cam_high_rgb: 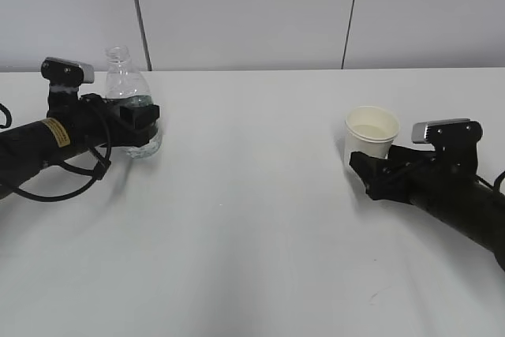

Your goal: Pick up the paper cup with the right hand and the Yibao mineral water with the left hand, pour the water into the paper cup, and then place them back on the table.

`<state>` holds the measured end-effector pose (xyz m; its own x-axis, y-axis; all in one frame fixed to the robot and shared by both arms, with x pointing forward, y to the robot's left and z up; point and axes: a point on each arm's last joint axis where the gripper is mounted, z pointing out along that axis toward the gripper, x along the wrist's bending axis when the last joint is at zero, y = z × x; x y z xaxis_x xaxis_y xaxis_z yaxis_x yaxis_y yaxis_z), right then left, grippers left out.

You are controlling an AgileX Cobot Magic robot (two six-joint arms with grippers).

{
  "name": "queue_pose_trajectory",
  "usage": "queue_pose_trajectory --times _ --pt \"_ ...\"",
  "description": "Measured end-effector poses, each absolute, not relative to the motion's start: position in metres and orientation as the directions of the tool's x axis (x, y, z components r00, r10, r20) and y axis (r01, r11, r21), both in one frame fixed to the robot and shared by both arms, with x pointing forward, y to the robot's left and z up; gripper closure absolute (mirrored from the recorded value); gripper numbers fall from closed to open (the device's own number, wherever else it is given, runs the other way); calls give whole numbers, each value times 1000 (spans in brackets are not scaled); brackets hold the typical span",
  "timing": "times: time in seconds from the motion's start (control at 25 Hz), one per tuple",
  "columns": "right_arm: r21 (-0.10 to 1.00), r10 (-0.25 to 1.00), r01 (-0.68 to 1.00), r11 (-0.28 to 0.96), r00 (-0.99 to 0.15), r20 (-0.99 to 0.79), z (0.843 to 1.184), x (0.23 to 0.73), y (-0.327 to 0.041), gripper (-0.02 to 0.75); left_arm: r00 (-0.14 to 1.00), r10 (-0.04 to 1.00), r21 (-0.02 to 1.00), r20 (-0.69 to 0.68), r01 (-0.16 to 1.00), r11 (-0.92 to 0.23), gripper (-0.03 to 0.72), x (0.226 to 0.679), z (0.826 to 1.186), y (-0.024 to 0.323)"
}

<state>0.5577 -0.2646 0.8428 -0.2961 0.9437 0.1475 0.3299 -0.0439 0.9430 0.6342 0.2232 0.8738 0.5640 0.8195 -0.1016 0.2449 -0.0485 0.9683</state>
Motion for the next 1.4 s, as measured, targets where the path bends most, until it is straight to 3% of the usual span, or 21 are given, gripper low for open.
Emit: queue_pose_trajectory --times 0.92,1.4 --pt "961 955 270 -58 -267 132 895 504 -269 143 561 821 968 -104 247 -45 356 634 873 223" --pt "965 955 256 -57 -267 128 900 502 -269 144 580 807 977 -108 213 -23 229 634 876 221"
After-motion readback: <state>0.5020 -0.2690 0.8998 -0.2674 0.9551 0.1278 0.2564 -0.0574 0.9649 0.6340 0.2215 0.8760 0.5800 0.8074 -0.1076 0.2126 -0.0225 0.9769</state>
